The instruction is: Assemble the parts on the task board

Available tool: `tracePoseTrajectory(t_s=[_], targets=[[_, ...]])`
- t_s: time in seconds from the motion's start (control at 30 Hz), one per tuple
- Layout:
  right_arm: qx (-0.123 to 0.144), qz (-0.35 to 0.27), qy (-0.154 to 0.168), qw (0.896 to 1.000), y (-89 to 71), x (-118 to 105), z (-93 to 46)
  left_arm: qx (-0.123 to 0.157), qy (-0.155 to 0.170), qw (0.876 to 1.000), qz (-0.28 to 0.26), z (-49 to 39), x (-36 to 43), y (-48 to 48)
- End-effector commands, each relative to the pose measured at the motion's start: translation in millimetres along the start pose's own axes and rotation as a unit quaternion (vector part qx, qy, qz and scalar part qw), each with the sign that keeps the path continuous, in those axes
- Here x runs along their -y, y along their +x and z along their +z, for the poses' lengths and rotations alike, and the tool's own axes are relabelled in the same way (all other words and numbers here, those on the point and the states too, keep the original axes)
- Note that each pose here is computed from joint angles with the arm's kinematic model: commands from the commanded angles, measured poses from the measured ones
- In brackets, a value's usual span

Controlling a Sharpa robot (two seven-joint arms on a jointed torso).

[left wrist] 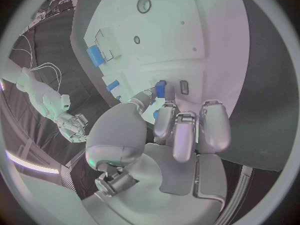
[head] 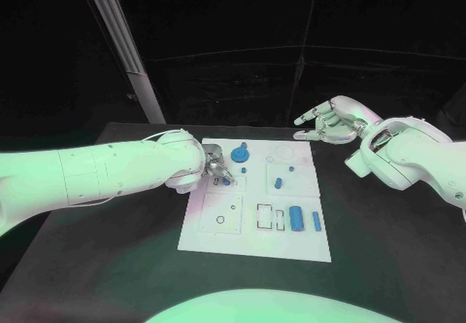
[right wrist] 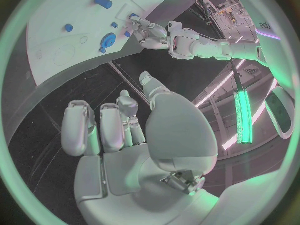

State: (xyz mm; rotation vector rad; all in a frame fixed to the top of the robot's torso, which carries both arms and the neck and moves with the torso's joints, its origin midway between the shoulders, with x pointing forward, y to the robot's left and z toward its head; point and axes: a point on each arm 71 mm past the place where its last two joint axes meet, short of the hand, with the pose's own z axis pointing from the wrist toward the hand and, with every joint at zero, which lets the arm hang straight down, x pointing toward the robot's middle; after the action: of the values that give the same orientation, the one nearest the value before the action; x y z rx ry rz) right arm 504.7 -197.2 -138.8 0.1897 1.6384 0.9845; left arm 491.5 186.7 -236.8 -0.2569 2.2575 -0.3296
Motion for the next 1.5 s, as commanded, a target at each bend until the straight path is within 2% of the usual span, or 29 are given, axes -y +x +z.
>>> tracePoseTrajectory(t_s=[0.03,0.6,0.93,1.5], targets=[[-0.003,-0.001,-0.002,1.000,-0.2,-1,0.5,-0.008,-0.005,1.000,0.012,-0.2,-1.2,1.8],[-0.003,-0.001,-0.001,1.000,-0.2,-1,0.6,-0.010,-0.008,1.000,0.014,4.2,0.3,0.8],[-0.005,0.000,-0.001,1.000,0.4,-1,0.5,-0.023,-0.015,1.000,0.016,7.7,1.6,1.4],[-0.004,0.000,0.000,1.000,0.5,-1,0.5,-0.014,-0.022,1.000,0.010,10.4,-0.8,-2.1]])
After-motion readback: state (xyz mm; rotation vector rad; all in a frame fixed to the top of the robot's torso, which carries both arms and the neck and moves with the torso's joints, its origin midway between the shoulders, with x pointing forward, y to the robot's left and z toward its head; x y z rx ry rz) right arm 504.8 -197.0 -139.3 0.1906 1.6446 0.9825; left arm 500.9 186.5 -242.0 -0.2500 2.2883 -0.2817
